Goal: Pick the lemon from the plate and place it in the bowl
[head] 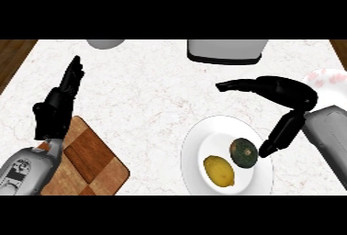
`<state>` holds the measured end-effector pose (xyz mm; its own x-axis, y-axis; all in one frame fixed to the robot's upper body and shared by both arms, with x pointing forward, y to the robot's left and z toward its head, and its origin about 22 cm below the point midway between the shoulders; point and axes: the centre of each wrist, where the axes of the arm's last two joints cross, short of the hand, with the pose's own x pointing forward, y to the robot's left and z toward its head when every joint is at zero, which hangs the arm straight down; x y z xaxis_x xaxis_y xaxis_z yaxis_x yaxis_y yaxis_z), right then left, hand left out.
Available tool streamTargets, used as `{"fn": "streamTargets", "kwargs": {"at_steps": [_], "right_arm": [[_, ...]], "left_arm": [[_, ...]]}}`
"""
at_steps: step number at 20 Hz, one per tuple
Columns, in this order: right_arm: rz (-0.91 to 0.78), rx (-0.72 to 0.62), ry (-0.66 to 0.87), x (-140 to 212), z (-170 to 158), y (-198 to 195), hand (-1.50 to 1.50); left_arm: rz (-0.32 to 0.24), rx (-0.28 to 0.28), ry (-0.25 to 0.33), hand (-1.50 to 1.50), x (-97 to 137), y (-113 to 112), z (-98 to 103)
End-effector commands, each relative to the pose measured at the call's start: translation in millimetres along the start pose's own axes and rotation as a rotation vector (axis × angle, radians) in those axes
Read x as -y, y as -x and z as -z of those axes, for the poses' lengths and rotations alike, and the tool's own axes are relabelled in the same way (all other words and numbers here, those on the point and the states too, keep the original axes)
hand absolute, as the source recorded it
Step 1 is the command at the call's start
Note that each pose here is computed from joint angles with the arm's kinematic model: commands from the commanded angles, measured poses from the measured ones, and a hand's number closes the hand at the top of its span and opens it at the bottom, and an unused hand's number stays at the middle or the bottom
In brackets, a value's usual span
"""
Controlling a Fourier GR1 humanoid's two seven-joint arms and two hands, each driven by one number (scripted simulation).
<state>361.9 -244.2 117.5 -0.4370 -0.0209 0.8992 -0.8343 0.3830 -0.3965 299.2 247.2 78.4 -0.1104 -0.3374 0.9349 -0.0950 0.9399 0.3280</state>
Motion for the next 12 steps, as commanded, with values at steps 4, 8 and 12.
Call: {"fn": "streamTargets", "kwargs": {"at_steps": [4, 8, 12], "right_arm": [[-0.230, -0.013, -0.357, 9.4, 41.7, -30.2, -1.50], [-0.307, -0.038, -0.474, -6.1, 55.5, -22.4, -1.50], [-0.321, -0.051, -0.554, -18.0, 52.8, -5.6, -1.50]], "left_arm": [[0.003, 0.005, -0.023, 0.00, 0.8, -5.2, 8.8], [0.009, -0.013, -0.030, 0.00, -8.0, 11.6, -5.4], [0.001, -0.025, -0.030, 0.00, -10.8, -2.3, 0.2]]}}
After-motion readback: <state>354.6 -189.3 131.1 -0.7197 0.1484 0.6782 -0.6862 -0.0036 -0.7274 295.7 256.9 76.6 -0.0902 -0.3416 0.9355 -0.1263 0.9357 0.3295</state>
